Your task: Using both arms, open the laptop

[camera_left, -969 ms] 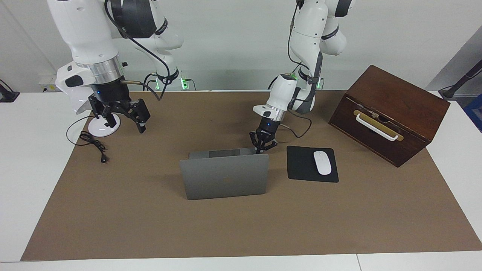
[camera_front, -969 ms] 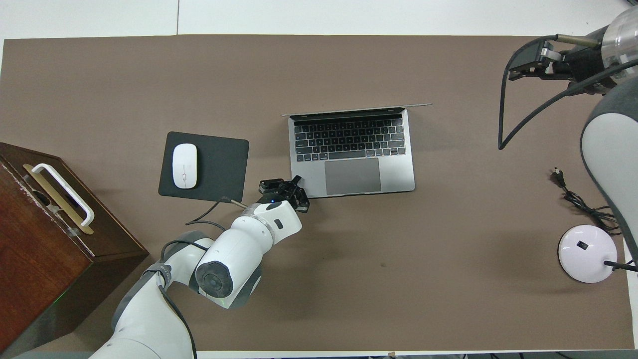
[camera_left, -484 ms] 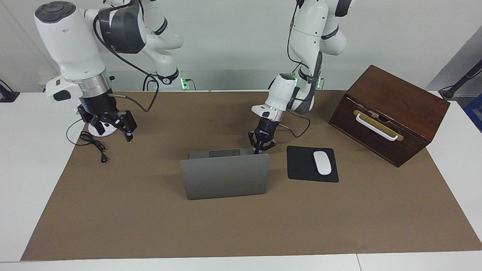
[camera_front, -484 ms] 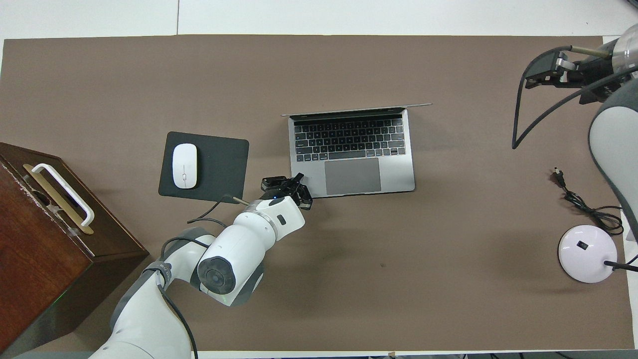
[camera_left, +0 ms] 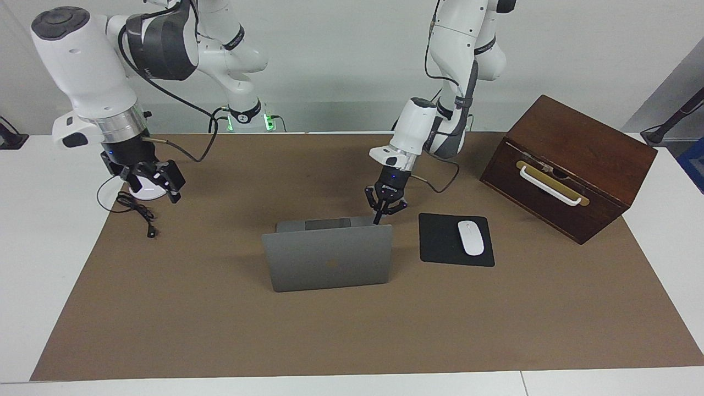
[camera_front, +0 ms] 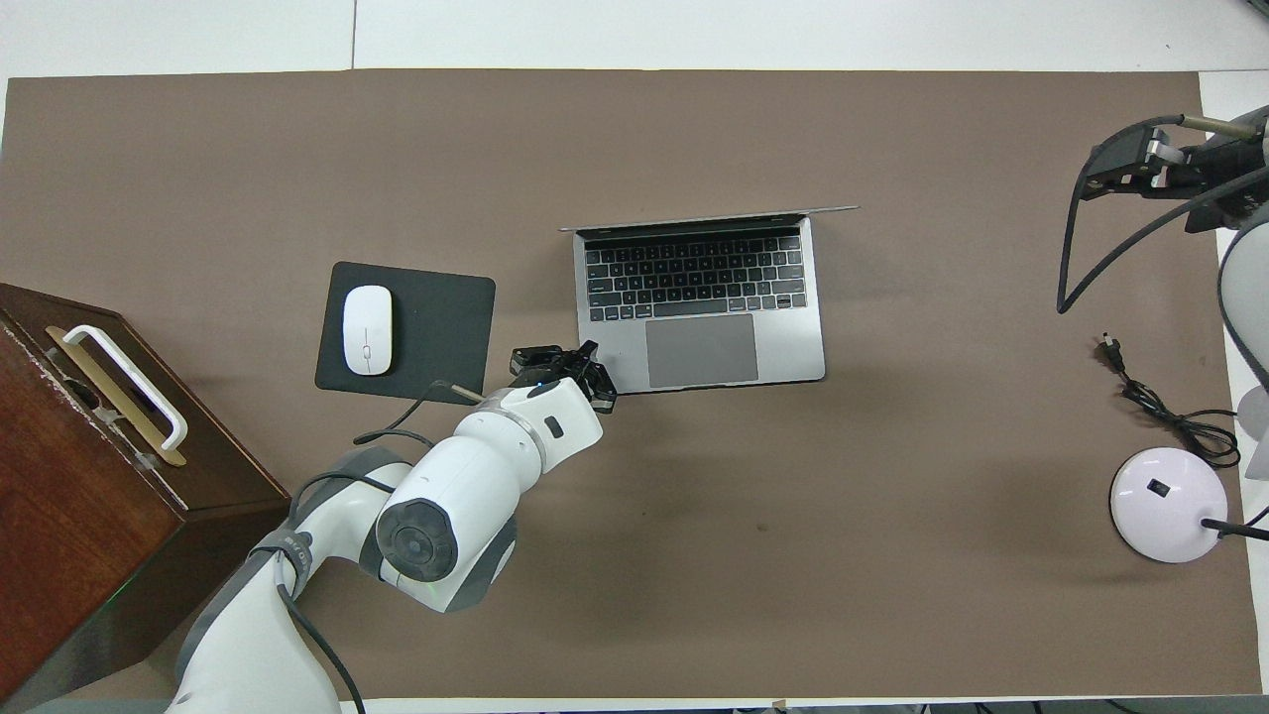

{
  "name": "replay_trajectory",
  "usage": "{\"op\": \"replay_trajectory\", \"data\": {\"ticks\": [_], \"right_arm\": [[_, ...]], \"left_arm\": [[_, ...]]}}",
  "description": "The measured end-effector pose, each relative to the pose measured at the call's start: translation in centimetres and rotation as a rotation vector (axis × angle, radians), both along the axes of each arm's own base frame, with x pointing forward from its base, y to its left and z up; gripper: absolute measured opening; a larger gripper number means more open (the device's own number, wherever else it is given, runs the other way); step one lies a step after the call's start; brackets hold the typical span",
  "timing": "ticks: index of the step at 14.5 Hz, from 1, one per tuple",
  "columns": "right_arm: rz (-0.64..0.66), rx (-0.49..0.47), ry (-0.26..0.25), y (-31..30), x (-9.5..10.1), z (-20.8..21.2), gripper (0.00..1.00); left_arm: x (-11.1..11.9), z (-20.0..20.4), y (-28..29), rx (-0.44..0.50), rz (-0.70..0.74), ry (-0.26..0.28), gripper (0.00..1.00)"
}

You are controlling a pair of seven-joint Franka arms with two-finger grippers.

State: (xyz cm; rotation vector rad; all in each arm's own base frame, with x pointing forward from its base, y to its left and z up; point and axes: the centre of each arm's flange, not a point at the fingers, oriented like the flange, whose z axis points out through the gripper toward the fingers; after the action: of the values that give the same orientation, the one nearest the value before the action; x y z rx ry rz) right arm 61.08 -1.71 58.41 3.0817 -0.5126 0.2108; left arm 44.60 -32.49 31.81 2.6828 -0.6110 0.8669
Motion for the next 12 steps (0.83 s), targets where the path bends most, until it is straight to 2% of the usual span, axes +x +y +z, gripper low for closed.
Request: {"op": "replay_trajectory", "data": {"ticks": [6, 12], "right_arm": [[-0.002, 0.016, 0.051, 0.2, -1.5, -0.4, 1.0], [0.01, 0.017, -0.014, 0.9, -3.3, 3.6, 1.0]], "left_arm": [[0.6, 3.3, 1.5, 0.031, 0.025, 0.057, 0.01], [2.1, 7.5, 2.4, 0.066, 0.049, 0.123, 0.01]]}}
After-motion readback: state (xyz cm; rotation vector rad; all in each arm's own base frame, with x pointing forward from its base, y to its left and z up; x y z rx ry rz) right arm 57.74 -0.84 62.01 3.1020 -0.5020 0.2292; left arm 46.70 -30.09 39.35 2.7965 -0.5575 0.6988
